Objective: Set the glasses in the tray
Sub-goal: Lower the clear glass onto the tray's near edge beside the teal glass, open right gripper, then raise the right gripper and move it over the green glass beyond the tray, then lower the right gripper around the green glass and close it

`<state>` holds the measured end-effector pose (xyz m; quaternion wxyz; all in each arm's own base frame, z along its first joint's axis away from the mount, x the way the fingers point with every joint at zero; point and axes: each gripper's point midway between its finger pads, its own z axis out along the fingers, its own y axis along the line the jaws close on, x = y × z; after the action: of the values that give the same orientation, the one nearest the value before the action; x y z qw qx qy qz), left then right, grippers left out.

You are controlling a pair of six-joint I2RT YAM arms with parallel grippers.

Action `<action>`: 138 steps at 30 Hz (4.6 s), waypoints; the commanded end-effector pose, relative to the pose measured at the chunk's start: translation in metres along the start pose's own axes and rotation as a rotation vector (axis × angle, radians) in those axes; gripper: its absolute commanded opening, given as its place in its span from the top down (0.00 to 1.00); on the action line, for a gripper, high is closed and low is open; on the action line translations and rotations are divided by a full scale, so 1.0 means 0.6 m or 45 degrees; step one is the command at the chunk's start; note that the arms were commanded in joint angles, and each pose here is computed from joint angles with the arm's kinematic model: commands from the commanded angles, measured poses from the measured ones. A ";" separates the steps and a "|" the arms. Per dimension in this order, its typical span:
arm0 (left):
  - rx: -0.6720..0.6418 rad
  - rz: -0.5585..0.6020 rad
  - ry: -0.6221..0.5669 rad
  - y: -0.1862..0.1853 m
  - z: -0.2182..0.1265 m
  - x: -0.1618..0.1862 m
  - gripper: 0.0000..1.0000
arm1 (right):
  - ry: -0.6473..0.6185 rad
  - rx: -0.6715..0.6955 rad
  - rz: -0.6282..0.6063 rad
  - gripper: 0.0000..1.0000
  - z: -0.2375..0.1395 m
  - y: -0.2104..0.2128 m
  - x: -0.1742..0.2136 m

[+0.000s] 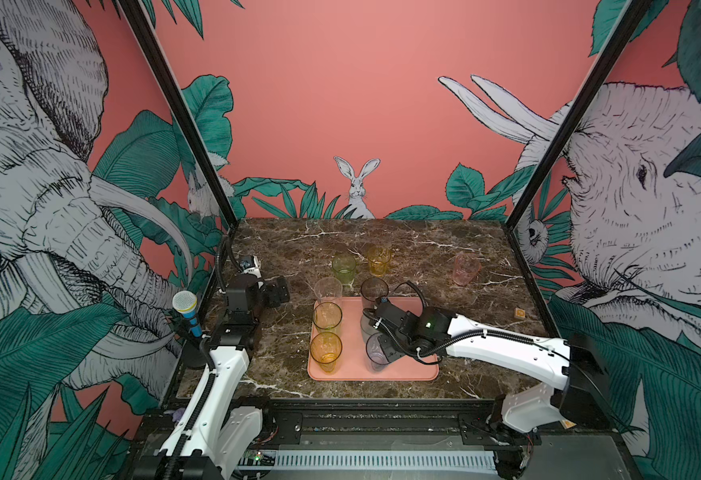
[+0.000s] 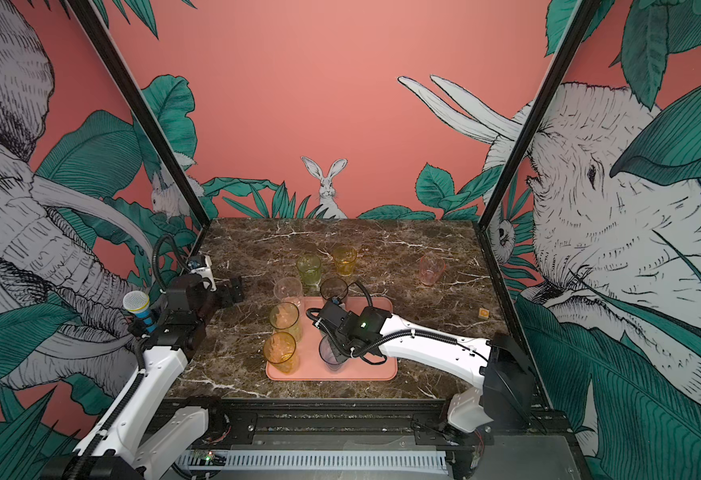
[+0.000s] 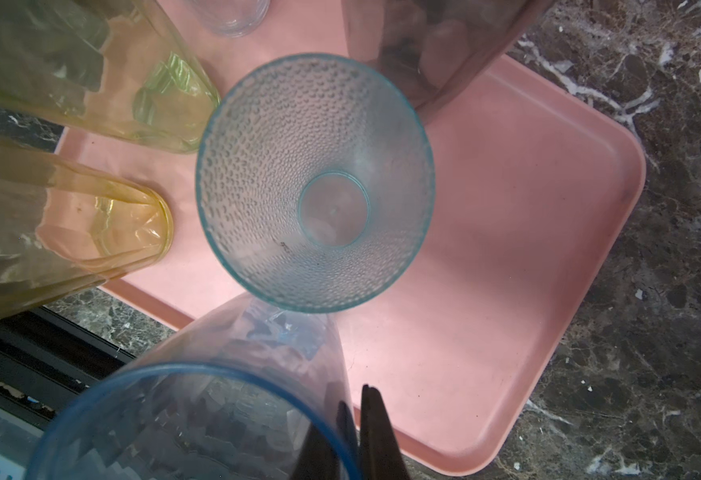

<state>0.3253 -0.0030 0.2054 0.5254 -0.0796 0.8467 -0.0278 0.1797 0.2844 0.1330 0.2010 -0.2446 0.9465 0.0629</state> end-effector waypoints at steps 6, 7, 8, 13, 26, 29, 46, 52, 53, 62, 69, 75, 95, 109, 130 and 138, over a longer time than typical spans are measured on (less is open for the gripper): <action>0.018 -0.027 0.032 -0.007 -0.002 -0.006 0.00 | -0.014 -0.017 0.006 0.96 0.002 0.016 -0.008; 0.021 -0.029 0.037 -0.008 -0.001 -0.006 0.00 | -0.010 -0.015 0.005 0.95 0.004 0.016 -0.008; 0.023 -0.031 0.043 -0.008 0.000 -0.005 0.00 | -0.008 -0.014 0.006 0.94 0.004 0.016 -0.008; 0.039 -0.033 0.042 -0.012 -0.002 -0.008 0.00 | -0.009 -0.011 0.001 0.85 0.005 0.017 -0.009; 0.056 -0.020 0.031 -0.017 -0.010 -0.019 0.00 | -0.027 -0.023 0.002 0.61 -0.022 0.019 -0.022; 0.067 -0.019 0.029 -0.021 -0.016 -0.030 0.00 | -0.054 -0.032 0.003 0.58 -0.044 0.017 -0.033; 0.175 -0.033 0.031 -0.051 -0.039 -0.074 0.01 | -0.267 0.007 0.056 0.55 -0.151 -0.056 -0.182; 0.203 -0.062 0.059 -0.057 -0.042 -0.063 0.00 | -0.264 0.008 0.070 0.55 -0.125 -0.084 -0.260; 0.202 -0.066 0.063 -0.057 -0.044 -0.062 0.00 | -0.261 -0.005 0.080 0.55 -0.119 -0.088 -0.272; 0.215 -0.082 0.103 -0.056 -0.057 -0.038 0.01 | -0.250 -0.009 0.074 0.54 -0.064 -0.119 -0.361; 0.221 -0.079 0.125 -0.056 -0.059 -0.026 0.00 | -0.239 -0.022 0.061 0.54 -0.022 -0.130 -0.416; 0.220 -0.062 0.141 -0.055 -0.060 -0.020 0.01 | -0.225 -0.055 0.065 0.53 0.016 -0.124 -0.442; 0.224 -0.046 0.164 -0.055 -0.051 -0.004 0.00 | -0.194 -0.151 0.132 0.58 0.147 -0.091 -0.468; 0.209 -0.037 0.142 -0.051 -0.056 -0.011 0.01 | -0.192 -0.145 0.168 0.61 0.199 -0.086 -0.473; 0.202 -0.038 0.143 -0.048 -0.059 -0.006 0.00 | -0.187 -0.161 0.215 0.66 0.258 -0.068 -0.472; 0.203 -0.038 0.139 -0.048 -0.059 -0.006 0.00 | -0.195 -0.150 0.230 0.74 0.264 -0.069 -0.474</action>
<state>0.3006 -0.0325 0.2256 0.4740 -0.0512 0.8724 -0.1076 0.4796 0.4010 0.1078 0.2430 -0.1679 0.9429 0.1541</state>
